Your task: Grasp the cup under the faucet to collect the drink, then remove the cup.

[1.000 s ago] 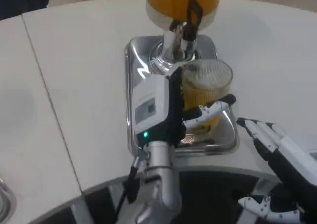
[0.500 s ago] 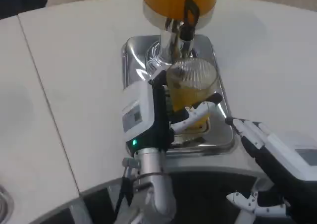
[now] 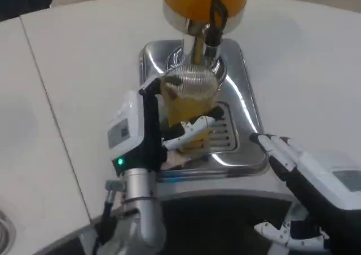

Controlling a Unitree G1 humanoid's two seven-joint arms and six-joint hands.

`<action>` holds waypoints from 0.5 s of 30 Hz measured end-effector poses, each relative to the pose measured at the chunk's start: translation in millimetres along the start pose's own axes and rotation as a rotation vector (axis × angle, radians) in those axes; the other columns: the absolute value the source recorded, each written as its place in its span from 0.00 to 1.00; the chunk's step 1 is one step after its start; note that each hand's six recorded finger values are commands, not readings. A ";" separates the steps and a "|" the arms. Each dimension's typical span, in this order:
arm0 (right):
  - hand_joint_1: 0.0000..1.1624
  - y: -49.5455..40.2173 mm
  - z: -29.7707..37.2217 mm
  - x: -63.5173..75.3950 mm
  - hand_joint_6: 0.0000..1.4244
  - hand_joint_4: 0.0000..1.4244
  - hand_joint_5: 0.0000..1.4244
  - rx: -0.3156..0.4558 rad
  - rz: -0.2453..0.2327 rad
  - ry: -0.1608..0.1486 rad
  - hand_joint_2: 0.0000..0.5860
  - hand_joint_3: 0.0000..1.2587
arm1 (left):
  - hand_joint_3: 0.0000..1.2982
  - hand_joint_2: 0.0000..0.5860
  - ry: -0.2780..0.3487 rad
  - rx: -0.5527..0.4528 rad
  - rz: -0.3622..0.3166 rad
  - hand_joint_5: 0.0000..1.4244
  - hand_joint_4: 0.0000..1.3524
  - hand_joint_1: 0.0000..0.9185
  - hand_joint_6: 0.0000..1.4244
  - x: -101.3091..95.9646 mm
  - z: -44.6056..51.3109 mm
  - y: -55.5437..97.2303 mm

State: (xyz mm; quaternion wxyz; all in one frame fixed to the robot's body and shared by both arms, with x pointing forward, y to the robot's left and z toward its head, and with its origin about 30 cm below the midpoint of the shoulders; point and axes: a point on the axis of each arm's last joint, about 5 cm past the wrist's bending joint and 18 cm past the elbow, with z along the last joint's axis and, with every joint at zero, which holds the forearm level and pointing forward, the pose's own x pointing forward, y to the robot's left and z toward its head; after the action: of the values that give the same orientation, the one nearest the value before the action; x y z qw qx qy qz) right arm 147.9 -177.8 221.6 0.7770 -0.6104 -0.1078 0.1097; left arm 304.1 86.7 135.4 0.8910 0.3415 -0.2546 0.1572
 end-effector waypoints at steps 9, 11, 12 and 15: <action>0.49 -0.3 -6.7 -8.6 0.05 0.00 0.00 -0.037 -0.013 0.046 0.66 0.00 | 0.86 0.03 0.011 -0.010 -0.014 1.00 0.79 0.66 1.00 -3.9 -12.6 20.0; 0.49 -0.1 -5.6 -9.9 0.05 0.00 0.00 -0.041 -0.014 0.040 0.66 0.00 | 0.86 0.03 0.025 -0.019 -0.012 1.00 0.79 0.66 1.00 -5.0 -15.3 24.3; 0.49 -0.3 -4.7 -10.8 0.05 0.00 0.00 -0.046 -0.020 0.037 0.66 0.00 | 0.86 0.03 0.032 -0.025 -0.010 1.00 0.79 0.66 1.00 -5.6 -16.7 26.7; 0.49 0.1 -2.6 -12.7 0.04 0.00 0.00 -0.080 -0.047 0.033 0.66 0.00 | 0.86 0.03 0.060 -0.055 -0.004 1.00 0.79 0.65 1.00 -7.1 -20.8 35.1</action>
State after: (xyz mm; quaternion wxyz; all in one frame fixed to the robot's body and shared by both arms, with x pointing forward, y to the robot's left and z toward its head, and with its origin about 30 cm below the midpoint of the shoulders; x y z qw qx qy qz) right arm 136.6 -184.0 220.5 0.7560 -0.6401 -0.1136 0.0769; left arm 289.6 125.4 136.8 0.9076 0.3125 -0.2311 0.1586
